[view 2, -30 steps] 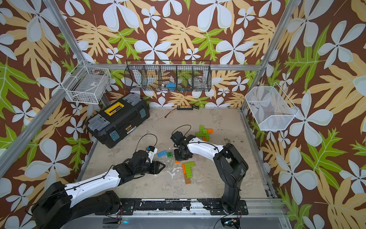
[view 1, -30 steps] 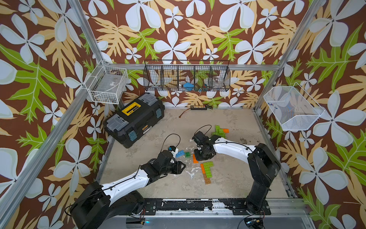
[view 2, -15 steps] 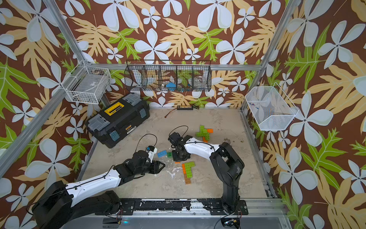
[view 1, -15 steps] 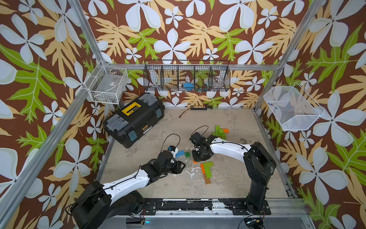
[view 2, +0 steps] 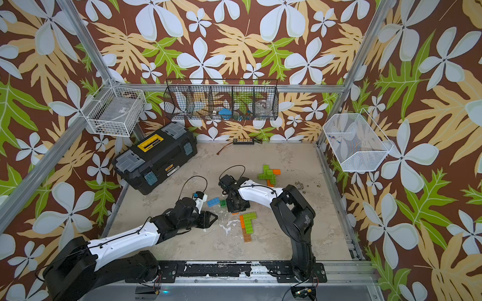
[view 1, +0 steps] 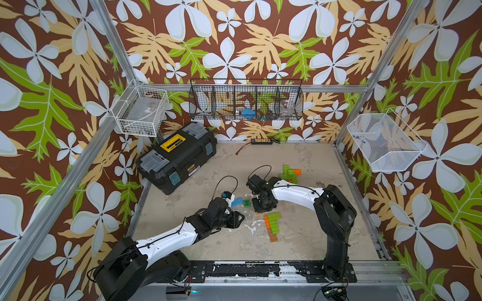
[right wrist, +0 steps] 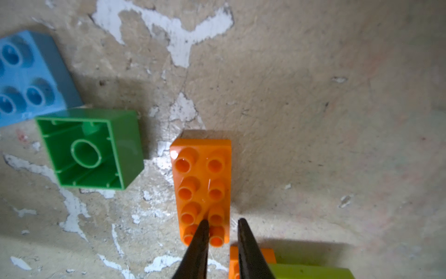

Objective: Assemble a small pinwheel with lego
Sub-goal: Pick up the lego brick from the center of the board.

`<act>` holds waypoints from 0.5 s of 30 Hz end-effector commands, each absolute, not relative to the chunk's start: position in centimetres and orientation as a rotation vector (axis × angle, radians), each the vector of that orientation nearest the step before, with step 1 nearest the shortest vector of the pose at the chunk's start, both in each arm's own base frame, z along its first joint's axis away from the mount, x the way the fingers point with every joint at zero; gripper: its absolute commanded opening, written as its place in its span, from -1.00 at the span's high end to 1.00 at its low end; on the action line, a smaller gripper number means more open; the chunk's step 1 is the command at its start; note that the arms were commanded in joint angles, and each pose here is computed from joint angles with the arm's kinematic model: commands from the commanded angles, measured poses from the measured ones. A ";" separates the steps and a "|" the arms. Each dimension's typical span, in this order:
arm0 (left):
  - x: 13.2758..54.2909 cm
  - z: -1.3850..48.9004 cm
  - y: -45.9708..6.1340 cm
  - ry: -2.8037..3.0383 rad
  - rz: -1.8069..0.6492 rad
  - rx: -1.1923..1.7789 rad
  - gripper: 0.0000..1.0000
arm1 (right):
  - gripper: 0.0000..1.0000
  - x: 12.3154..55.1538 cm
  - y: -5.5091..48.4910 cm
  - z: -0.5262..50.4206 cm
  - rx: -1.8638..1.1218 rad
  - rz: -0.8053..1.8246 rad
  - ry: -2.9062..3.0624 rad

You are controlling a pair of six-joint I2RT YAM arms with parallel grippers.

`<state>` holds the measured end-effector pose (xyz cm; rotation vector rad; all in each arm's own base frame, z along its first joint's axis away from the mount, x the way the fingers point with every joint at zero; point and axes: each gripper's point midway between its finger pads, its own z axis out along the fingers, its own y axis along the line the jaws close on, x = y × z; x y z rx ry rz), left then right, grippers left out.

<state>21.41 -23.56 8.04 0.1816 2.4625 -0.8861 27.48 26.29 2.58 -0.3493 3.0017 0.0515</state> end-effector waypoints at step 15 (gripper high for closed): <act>21.8 8.1 -23.8 2.451 -0.877 0.204 -0.05 | 0.74 26.1 25.5 1.4 -0.385 -0.059 3.056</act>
